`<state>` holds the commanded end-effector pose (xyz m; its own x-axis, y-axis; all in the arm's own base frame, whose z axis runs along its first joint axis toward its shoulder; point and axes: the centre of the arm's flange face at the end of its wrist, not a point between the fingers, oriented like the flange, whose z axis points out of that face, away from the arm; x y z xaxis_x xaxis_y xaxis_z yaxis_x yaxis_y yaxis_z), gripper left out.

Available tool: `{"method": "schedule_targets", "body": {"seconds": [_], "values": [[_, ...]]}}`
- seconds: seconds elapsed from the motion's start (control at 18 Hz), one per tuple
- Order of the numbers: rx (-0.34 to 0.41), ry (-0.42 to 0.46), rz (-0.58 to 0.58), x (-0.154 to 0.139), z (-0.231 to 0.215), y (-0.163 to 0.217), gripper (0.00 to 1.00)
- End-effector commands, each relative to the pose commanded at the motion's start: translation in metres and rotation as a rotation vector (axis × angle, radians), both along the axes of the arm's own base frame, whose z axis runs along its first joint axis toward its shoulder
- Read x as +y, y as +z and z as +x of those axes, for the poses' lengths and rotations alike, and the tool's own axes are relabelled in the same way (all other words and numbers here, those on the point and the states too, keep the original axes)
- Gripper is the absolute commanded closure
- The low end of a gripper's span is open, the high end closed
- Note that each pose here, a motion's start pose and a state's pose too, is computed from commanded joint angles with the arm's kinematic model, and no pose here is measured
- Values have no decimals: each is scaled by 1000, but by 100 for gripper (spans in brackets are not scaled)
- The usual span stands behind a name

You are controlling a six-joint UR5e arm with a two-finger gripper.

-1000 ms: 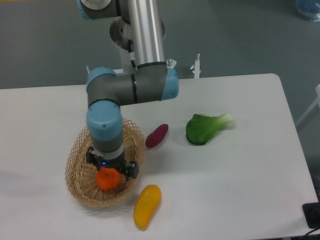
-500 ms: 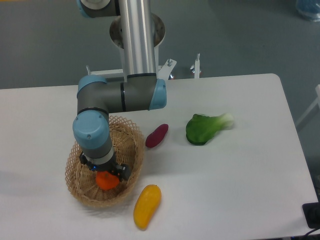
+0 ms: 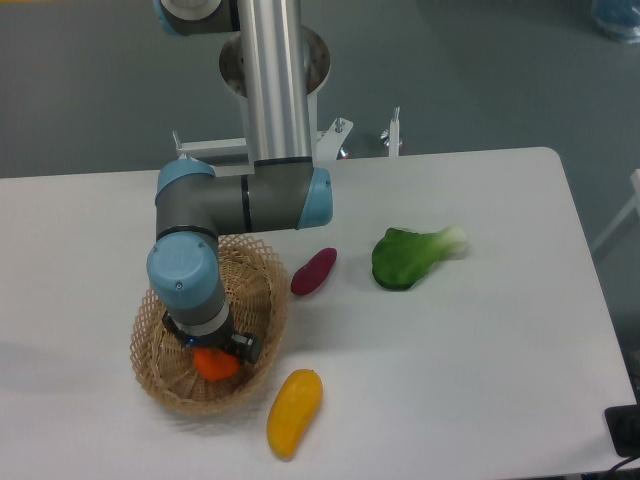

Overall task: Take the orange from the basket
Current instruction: 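Lower the gripper onto the orange and close the fingers around it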

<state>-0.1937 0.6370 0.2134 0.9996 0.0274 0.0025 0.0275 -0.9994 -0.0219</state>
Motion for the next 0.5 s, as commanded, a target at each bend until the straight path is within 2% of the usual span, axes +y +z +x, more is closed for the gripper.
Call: {"method": "schedule_targets", "body": {"seconds": [0.11,0.5], "values": [[-3,3,4,0,0,2,48],[-11,-3,54,-3,-6,33,49]]}}
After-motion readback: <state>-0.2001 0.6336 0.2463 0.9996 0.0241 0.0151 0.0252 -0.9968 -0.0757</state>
